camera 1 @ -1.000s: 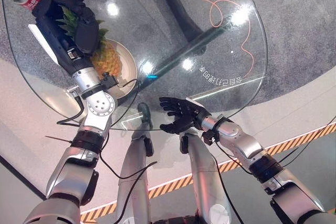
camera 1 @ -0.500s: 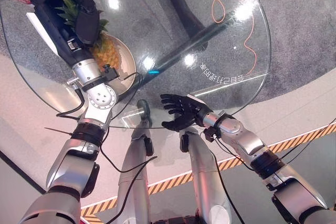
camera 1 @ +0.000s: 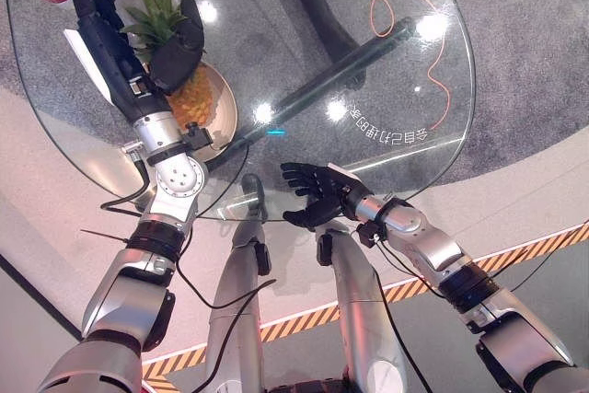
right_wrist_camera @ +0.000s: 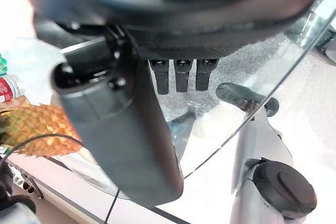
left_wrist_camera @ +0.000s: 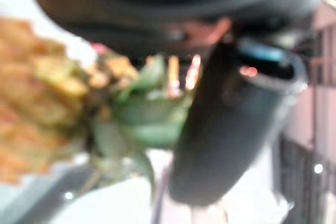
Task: Pick up the fruit to the plate
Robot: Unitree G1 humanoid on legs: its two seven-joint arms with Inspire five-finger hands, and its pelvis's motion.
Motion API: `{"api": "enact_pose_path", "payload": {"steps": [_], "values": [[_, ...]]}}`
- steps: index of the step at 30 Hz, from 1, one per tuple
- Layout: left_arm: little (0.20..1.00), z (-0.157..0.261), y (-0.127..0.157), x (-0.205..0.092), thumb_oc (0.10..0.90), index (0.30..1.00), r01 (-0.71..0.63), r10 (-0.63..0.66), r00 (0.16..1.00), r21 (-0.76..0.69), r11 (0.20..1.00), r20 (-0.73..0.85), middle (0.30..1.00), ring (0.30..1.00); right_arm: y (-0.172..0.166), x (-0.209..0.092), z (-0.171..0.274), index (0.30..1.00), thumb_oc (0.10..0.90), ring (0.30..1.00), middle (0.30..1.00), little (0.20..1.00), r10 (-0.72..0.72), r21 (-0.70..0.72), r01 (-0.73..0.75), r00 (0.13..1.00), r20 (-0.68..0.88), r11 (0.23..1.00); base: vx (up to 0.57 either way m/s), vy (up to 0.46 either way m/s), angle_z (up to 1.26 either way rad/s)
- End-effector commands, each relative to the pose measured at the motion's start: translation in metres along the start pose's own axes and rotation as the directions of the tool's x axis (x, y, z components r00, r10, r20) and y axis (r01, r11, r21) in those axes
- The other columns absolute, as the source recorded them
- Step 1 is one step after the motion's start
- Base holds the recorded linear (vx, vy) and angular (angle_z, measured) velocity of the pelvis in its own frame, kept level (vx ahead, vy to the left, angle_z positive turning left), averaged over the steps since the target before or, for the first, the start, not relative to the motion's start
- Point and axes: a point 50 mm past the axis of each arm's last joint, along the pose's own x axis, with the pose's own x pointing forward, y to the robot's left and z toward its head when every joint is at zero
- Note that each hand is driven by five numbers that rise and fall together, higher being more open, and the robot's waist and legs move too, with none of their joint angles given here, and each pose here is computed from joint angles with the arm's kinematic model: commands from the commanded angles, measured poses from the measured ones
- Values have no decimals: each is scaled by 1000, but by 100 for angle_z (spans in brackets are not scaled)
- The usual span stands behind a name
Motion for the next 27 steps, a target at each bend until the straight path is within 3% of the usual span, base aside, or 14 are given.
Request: {"api": "enact_pose_path", "payload": {"steps": [1, 19, 27], "values": [[900, 21, -11, 8, 800, 900, 0, 15, 994, -134, 991, 111, 900, 900, 12, -7, 16, 900, 800, 900, 900, 900, 60, 0, -60, 991, 119, 998, 0, 0, 0], [900, 2, 17, -16, 800, 900, -79, 75, 997, -124, 989, -30, 900, 900, 16, -14, 2, 900, 800, 900, 900, 900, 57, 18, -59, 993, 101, 998, -9, -38, 3], [900, -5, 29, -32, 800, 900, -37, 30, 997, -89, 995, -70, 900, 900, 15, -20, -3, 900, 800, 900, 900, 900, 50, 24, -53, 994, 102, 998, -10, -43, 2]]}}
